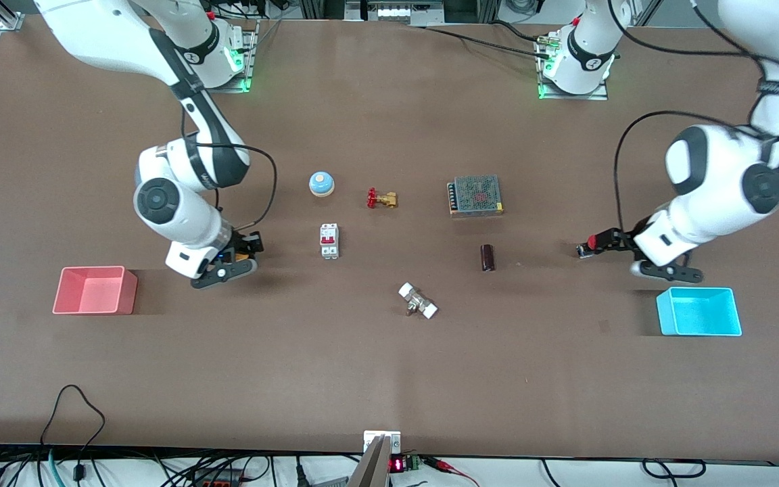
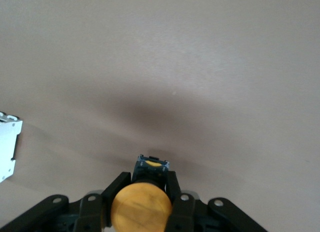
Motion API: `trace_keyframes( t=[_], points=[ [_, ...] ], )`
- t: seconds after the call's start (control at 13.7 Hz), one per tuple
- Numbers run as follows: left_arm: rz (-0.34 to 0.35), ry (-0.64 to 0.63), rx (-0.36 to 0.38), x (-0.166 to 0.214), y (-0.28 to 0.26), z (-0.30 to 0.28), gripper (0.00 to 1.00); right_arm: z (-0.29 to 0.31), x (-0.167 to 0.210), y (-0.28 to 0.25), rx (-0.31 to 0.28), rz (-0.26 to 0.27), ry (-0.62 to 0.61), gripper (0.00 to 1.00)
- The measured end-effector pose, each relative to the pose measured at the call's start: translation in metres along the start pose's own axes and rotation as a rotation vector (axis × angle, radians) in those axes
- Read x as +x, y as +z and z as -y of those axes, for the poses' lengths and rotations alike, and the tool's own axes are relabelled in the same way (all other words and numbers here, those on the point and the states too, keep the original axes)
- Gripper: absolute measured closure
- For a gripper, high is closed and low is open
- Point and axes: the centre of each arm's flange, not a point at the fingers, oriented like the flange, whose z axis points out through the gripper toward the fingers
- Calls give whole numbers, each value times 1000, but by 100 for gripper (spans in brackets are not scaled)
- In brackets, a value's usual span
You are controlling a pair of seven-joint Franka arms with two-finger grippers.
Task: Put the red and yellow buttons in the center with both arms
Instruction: 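Set the red button on the table with the left gripper and release, then lower the yellow button onto the table with the right gripper and release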
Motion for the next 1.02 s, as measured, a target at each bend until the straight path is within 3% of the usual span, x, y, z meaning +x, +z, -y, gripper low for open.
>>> trace_keyframes(
  t=[0.58,0.73,0.8,1.02],
  points=[
    [-21,-126,32,26,-111,24,0,1,0,21,5,2,1,61],
    [-37,-124,33,29,-161,21,0,1,-1,24,6,6,1,47],
    [-44,-125,33,28,-180,20,0,1,-1,24,6,6,1,47],
    [-61,-174,34,22,-209,18,0,1,1,21,5,-6,2,20]
  ],
)
